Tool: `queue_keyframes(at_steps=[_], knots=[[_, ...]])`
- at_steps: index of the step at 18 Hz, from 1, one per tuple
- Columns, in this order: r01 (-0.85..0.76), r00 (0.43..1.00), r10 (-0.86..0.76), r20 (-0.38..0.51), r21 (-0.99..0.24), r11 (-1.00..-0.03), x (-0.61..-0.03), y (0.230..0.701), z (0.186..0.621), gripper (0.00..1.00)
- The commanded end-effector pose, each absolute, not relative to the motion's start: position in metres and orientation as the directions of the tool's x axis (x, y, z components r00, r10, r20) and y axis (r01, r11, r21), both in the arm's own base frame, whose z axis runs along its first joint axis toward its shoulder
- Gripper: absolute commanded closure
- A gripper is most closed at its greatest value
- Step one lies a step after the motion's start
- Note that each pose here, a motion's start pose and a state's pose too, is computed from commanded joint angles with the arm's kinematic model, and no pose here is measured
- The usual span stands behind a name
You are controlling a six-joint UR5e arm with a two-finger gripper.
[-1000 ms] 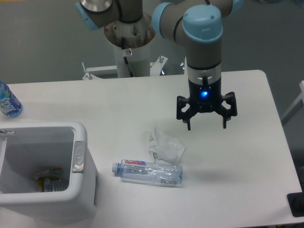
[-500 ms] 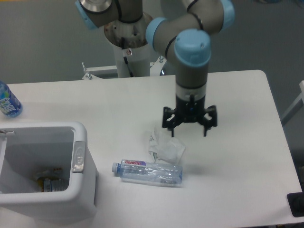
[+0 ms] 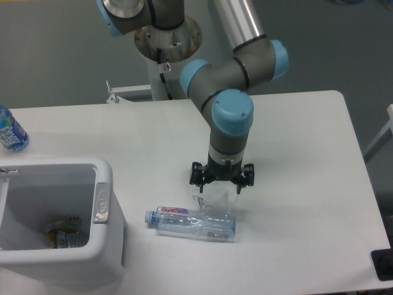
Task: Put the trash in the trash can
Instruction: 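Lower the gripper onto the tissue and close on it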
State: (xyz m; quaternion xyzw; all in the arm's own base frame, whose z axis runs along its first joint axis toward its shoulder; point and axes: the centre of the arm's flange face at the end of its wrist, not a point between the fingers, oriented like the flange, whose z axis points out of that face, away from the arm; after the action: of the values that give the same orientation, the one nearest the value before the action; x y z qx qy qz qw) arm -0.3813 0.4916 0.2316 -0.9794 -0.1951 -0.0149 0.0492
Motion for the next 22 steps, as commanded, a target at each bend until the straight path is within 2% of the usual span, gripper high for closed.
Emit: queue_keyframes(at_steps=[6, 7, 8, 10, 11, 12, 15, 16, 18, 22], knots=[[0.386, 0.922, 0.384, 0.043, -0.066, -0.92, -0.378, 0.487, 0.214, 0.01], [0.385, 0.923, 0.383, 0.035, -0.059, -0.921, -0.378, 0.485, 0.213, 0.13], [0.386, 0.923, 0.385, 0.028, -0.062, -0.92, -0.378, 0.485, 0.217, 0.3], [0.388, 0.921, 0.388, 0.022, -0.066, -0.919, -0.378, 0.484, 0.22, 0.57], [0.389, 0.921, 0.388, 0.021, -0.062, -0.919, -0.378, 0.484, 0.219, 0.65], [0.39, 0.921, 0.39, 0.012, -0.057, -0.919, -0.379, 0.483, 0.219, 0.7], [0.383, 0.923, 0.384, -0.018, -0.041, -0.923, -0.378, 0.483, 0.219, 0.73], [0.383, 0.923, 0.384, -0.019, -0.042, -0.923, -0.378, 0.483, 0.22, 0.81], [0.383, 0.923, 0.384, -0.02, -0.043, -0.923, -0.378, 0.483, 0.221, 0.89], [0.369, 0.929, 0.37, -0.025, -0.052, -0.928, -0.376, 0.482, 0.234, 0.9]])
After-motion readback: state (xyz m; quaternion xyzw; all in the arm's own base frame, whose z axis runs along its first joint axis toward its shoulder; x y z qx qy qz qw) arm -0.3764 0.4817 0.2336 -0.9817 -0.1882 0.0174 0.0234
